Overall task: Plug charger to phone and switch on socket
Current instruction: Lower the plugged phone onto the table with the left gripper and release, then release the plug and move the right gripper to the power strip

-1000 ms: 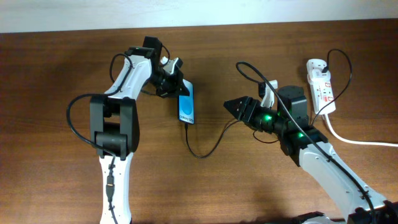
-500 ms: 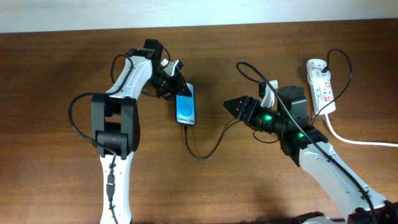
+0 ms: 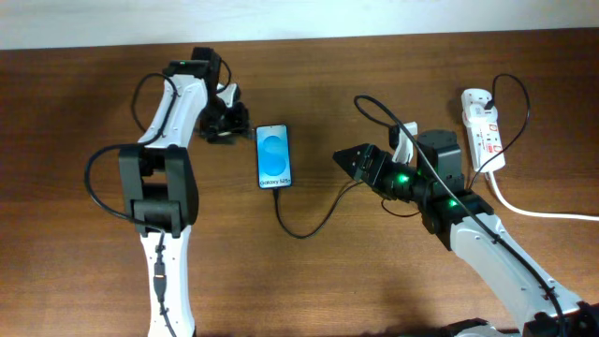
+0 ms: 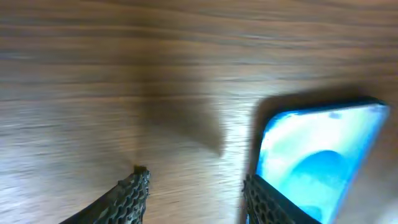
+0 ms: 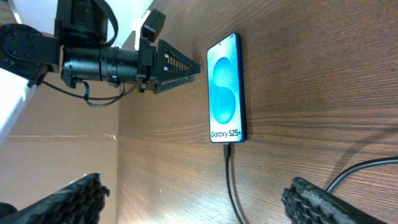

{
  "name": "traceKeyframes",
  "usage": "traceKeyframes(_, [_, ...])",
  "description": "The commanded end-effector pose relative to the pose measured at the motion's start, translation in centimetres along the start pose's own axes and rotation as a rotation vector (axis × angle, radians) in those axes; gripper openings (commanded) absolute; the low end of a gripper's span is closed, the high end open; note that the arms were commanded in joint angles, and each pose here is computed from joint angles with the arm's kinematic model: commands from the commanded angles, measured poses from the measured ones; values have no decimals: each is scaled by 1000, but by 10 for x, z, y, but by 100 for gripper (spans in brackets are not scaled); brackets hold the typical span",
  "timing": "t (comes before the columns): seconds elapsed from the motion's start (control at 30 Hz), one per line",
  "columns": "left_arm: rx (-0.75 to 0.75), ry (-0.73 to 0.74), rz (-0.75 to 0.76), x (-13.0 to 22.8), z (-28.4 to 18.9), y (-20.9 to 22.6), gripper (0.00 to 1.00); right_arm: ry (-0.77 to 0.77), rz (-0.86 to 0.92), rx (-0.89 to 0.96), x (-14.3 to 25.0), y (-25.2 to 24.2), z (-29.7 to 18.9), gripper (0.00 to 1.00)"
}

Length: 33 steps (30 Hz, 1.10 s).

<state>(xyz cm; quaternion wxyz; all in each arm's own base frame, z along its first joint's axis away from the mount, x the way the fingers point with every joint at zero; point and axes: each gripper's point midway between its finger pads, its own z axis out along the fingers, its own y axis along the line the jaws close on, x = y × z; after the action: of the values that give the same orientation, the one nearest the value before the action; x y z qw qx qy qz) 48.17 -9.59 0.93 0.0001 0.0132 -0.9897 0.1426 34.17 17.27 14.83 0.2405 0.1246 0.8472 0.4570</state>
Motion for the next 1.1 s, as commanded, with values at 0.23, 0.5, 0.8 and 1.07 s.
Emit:
traceKeyframes(0.23, [-97, -307, 121, -50, -144, -20, 57, -84, -161, 279, -67, -8, -92, 98])
traceKeyframes(0.5, [-79, -489, 162, -37, -236, -46, 100, -423, -78, 478, -150, -28, -251, 98])
traceKeyframes(0.8, [-81, -475, 158, -35, -234, -45, 99, -632, 27, 635, -176, -100, -347, 98])
traceKeyframes(1.07, [-81, -475, 158, -35, -234, -45, 99, -597, 67, 656, -213, -189, -336, 99])
